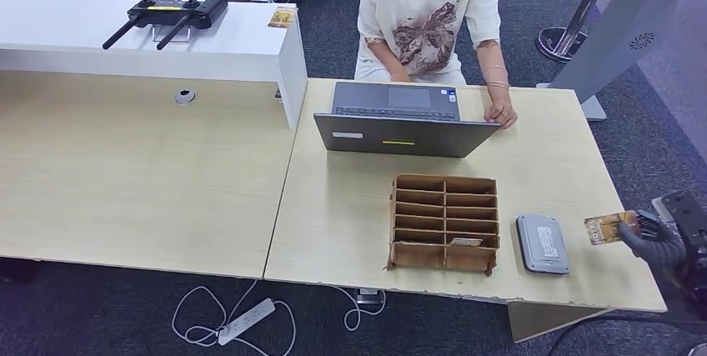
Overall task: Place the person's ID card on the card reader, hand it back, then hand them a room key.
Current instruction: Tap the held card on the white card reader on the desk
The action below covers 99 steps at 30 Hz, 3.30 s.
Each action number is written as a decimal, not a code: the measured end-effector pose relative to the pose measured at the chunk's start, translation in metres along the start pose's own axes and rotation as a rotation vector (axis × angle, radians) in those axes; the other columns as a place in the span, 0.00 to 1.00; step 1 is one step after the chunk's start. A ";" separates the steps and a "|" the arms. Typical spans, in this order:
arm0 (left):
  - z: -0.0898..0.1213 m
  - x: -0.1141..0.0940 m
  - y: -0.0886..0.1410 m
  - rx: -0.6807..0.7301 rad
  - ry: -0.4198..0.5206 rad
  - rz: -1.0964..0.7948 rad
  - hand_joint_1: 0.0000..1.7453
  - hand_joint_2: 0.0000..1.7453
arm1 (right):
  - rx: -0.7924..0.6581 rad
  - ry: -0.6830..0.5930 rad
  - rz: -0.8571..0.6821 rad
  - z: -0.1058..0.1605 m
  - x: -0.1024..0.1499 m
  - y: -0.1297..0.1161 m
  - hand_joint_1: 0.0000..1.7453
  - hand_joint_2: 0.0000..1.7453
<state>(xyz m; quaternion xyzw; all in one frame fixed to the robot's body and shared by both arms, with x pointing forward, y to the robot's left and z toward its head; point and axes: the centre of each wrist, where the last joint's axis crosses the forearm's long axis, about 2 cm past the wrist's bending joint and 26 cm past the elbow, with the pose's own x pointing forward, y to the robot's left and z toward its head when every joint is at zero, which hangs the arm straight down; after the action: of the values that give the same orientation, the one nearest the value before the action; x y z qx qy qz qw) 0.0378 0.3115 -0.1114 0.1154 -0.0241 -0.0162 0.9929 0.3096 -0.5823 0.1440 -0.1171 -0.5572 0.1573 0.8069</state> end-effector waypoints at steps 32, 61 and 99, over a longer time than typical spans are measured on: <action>0.000 0.001 0.000 0.001 -0.005 -0.010 0.00 1.00 | 0.104 0.022 0.073 -0.034 0.019 0.037 1.00 1.00; 0.000 0.002 0.000 0.004 -0.002 -0.015 0.00 1.00 | 0.177 0.041 0.076 -0.036 0.013 0.046 1.00 1.00; 0.000 0.002 0.000 0.005 -0.005 -0.032 0.00 1.00 | 0.192 0.108 0.128 -0.032 -0.003 0.058 1.00 1.00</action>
<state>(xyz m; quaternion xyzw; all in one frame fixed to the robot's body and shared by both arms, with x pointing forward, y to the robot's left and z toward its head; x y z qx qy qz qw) 0.0401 0.3115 -0.1112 0.1183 -0.0250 -0.0321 0.9921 0.3310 -0.5304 0.1088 -0.0831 -0.4867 0.2545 0.8315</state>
